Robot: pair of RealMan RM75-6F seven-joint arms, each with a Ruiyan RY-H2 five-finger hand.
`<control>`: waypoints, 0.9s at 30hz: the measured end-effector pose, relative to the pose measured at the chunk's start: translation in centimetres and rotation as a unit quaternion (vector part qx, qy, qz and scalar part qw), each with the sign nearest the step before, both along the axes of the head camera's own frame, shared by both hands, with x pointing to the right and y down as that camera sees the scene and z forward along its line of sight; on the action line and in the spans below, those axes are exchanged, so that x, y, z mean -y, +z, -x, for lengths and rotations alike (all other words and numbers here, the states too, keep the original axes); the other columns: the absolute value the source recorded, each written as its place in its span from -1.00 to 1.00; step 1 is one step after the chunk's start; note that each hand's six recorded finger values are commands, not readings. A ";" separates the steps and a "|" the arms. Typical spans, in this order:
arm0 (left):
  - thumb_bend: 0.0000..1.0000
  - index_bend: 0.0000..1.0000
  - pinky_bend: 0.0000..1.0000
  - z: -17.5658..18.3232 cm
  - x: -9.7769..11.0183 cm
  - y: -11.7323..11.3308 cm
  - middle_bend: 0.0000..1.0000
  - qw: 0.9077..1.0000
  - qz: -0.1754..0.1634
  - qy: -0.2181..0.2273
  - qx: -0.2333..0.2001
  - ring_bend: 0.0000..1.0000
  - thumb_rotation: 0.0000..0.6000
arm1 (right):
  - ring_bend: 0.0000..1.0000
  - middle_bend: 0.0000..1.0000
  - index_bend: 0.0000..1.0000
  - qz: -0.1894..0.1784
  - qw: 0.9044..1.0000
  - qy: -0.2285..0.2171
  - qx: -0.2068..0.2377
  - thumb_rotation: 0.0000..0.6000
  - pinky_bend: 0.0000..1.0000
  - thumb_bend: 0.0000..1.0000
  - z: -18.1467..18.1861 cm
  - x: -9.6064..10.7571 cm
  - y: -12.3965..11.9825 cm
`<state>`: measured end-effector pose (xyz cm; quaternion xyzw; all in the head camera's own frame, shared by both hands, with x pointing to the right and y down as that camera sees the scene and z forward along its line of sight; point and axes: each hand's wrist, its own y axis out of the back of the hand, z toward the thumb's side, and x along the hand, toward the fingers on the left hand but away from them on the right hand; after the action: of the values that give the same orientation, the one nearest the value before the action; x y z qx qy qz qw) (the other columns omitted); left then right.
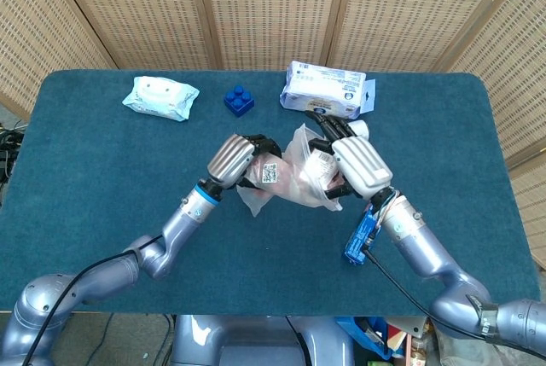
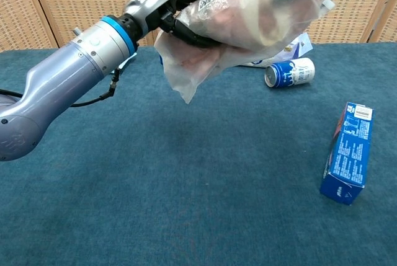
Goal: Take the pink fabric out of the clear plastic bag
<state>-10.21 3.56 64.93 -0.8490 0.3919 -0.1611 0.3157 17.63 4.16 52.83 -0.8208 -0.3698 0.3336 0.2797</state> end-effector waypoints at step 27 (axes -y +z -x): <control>-0.14 0.19 0.24 -0.7 1.3 -1.2 0.15 0.999 0.024 -0.028 -0.035 -0.04 1.00 | -1.00 -1.00 -0.54 0.010 0.998 -0.046 -0.047 1.00 -1.00 -1.00 2.9 0.1 -0.1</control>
<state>-9.51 2.30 63.74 -0.8500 0.4222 -0.1497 0.2772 14.76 4.04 52.76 -0.8229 -0.3149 0.3624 0.3038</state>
